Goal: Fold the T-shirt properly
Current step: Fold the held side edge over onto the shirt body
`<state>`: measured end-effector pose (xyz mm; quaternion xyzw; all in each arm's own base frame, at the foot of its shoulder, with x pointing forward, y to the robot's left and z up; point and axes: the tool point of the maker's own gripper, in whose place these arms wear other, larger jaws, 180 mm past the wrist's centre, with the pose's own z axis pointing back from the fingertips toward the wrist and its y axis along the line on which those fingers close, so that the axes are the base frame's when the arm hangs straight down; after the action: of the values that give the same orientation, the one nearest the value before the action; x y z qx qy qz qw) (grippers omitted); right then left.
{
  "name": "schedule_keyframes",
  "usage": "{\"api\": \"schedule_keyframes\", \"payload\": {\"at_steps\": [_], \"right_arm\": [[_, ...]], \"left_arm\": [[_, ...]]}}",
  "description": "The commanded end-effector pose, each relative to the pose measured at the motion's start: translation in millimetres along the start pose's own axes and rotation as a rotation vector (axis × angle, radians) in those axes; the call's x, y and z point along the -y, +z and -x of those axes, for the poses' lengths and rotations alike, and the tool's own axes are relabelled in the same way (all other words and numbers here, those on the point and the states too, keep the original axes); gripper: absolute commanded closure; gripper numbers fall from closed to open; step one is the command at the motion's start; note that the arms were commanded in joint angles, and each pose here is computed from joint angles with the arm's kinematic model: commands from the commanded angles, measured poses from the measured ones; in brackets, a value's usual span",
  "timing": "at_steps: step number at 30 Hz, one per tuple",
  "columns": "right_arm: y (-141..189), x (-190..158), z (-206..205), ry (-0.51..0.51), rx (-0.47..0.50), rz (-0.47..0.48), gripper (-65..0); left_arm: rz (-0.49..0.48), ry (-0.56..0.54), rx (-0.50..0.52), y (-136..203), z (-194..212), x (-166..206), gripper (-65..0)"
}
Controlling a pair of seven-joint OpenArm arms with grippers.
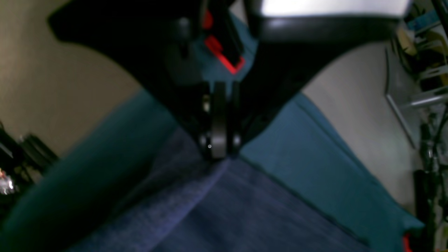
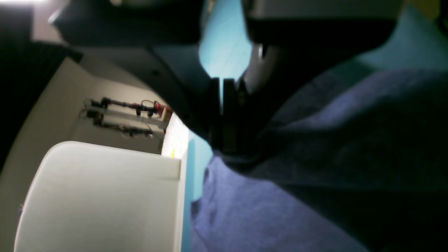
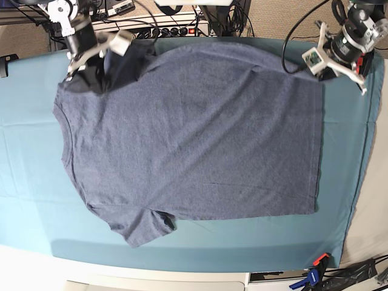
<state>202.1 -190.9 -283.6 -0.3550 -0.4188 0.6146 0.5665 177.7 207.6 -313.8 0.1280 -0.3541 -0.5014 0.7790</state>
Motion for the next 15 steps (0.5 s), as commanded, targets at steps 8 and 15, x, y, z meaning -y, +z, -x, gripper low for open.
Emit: {"api": "schedule_keyframes", "payload": {"at_steps": [8, 15], "right_arm": [[-23, 27, -11, -0.126, 0.022, 0.058, 0.0], [-31, 30, -17, -0.184, 0.016, 0.063, 0.0]], "left_arm": [[-0.088, -0.026, 0.058, -2, -18, -31, 0.0], [-0.095, 0.01, 0.072, -9, -17, -39, 0.0]]}}
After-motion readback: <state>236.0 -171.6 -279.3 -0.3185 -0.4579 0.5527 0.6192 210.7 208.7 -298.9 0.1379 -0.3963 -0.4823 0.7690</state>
